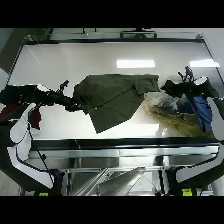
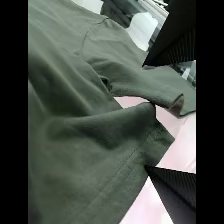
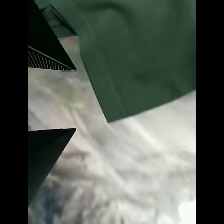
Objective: Fold the shirts.
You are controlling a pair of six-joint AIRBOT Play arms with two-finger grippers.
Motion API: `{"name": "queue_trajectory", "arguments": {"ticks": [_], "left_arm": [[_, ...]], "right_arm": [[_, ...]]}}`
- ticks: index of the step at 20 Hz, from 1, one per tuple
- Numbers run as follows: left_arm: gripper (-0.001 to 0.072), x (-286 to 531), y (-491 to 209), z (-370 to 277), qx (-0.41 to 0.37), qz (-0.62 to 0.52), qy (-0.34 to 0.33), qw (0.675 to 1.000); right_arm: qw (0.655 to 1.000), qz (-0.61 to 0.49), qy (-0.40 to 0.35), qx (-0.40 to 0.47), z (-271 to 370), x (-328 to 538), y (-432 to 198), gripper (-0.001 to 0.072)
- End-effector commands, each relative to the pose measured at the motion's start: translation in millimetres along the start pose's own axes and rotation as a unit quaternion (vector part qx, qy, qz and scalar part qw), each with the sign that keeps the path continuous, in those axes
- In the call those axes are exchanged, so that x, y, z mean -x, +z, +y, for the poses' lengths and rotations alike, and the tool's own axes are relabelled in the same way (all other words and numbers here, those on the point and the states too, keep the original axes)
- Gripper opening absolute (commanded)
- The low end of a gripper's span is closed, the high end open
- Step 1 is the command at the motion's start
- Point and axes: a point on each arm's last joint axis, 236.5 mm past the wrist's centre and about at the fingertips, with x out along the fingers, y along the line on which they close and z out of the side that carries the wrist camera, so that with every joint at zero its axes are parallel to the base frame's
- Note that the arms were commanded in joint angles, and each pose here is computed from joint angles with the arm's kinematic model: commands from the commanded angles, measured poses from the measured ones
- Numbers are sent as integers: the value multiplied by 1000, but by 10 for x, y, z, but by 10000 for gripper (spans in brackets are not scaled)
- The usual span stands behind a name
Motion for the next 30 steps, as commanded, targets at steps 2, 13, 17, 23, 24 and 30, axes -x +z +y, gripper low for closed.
{"name": "queue_trajectory", "arguments": {"ticks": [2, 13, 17, 23, 24, 30], "left_arm": [[686, -191, 16, 25, -14, -6, 26, 1000], [25, 52, 169, 240, 12, -41, 27, 999], [26, 86, 248, 228, 0, -53, 30, 998], [25, 421, 515, -194, -65, -63, 13, 996], [25, 512, 556, -303, -80, -66, 10, 995], [25, 1203, 717, -1029, -172, -133, 14, 976]], "right_arm": [[1000, 0, 15, -27, -172, -191, 123, 401], [993, 25, 94, -73, 40, -638, 32, 358], [990, 38, 124, -54, 317, -757, -53, 241], [970, 5, 243, -27, 975, -455, 164, 15], [968, -4, 251, -19, 1067, -348, 216, 15], [953, -85, 280, 75, 1728, 664, 517, 14]]}}
